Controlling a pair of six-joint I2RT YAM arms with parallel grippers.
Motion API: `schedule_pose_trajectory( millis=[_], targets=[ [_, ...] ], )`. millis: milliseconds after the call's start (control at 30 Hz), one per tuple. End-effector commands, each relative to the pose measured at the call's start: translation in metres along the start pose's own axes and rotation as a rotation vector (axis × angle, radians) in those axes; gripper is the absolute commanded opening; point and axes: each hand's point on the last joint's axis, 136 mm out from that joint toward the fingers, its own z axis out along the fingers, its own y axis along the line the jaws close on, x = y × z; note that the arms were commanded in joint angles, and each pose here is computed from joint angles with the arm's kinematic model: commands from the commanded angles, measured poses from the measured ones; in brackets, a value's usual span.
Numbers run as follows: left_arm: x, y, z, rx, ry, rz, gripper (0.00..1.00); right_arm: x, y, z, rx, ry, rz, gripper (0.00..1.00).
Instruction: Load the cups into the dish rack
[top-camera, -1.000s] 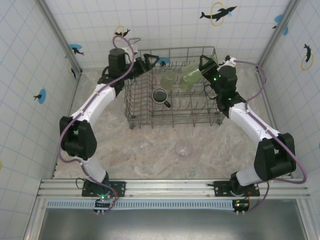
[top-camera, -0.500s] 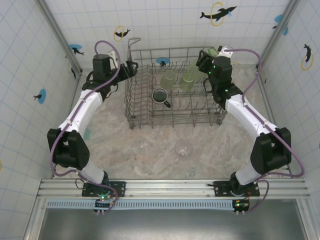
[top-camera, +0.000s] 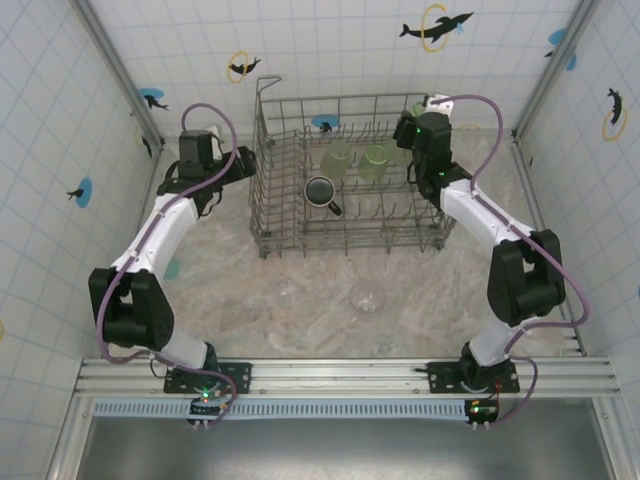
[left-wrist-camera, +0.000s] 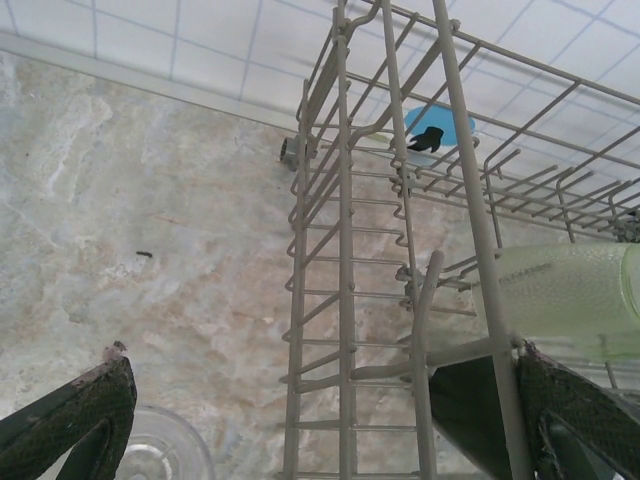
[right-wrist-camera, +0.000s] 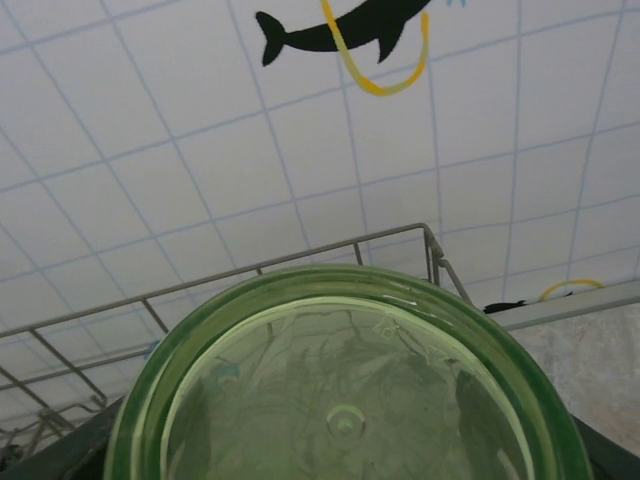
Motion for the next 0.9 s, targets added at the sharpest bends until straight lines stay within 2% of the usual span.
schedule_pose_trajectory(
  millis=[0, 333, 867],
  targets=[
    [0.011, 0.018, -0.011, -0.074, 0.011, 0.039, 0.98, -0.042, -0.003, -0.001, 0.028, -0.152, 0.039, 0.47],
    [0.001, 0.032, -0.035, -0.149, -0.117, 0.095, 0.97, -0.029, -0.008, 0.033, 0.081, -0.167, -0.02, 0.47],
    [0.007, 0.029, -0.028, -0.119, -0.094, 0.082, 0.97, -0.027, -0.012, 0.062, 0.144, -0.212, -0.123, 0.49]
  ],
)
